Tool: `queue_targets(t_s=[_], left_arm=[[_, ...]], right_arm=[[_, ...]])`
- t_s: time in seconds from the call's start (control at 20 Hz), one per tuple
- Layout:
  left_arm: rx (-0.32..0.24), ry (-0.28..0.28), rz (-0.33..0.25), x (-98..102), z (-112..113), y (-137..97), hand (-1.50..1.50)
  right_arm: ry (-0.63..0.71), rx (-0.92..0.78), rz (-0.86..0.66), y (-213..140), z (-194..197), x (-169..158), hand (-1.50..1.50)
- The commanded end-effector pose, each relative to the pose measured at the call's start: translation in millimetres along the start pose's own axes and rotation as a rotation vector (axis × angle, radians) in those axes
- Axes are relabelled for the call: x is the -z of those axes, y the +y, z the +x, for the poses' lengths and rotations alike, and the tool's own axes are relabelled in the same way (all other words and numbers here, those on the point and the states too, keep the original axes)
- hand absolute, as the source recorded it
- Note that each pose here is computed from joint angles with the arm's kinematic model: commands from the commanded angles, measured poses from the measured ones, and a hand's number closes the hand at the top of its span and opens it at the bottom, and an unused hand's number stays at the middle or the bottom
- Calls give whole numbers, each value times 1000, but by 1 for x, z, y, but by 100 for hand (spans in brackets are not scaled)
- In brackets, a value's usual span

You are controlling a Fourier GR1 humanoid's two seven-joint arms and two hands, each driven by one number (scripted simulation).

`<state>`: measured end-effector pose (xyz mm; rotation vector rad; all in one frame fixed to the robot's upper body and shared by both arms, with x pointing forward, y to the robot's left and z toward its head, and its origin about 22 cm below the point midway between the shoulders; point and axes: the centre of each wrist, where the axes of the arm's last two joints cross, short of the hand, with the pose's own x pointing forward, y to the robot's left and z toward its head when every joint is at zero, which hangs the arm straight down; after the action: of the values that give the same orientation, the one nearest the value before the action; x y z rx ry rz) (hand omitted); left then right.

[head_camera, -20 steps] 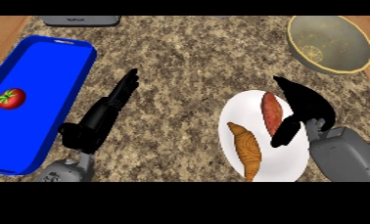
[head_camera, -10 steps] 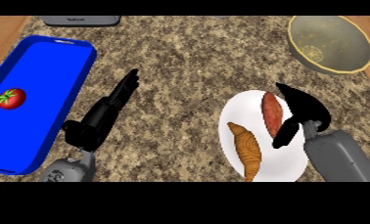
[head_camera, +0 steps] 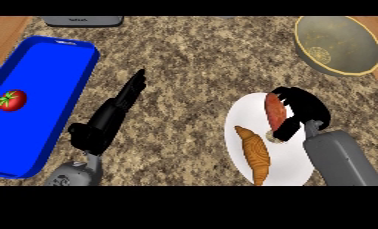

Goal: Pick the sweet potato from the plate and place it in the bowl

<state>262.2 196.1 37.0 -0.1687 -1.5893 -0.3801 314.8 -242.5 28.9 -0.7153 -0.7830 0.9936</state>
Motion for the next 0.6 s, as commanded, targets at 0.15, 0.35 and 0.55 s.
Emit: queue_targets(t_s=[0.15,0.35,0.55], left_arm=[[-2,11,-1,10,0,21,0],[11,8,7,7,-11,22,0],[-26,-12,2,20,-2,21,0]], right_arm=[[-49,-10,-71,13,-1,19,150],[-55,-15,-115,6,-9,20,150],[-106,-61,-154,-24,16,28,150]])
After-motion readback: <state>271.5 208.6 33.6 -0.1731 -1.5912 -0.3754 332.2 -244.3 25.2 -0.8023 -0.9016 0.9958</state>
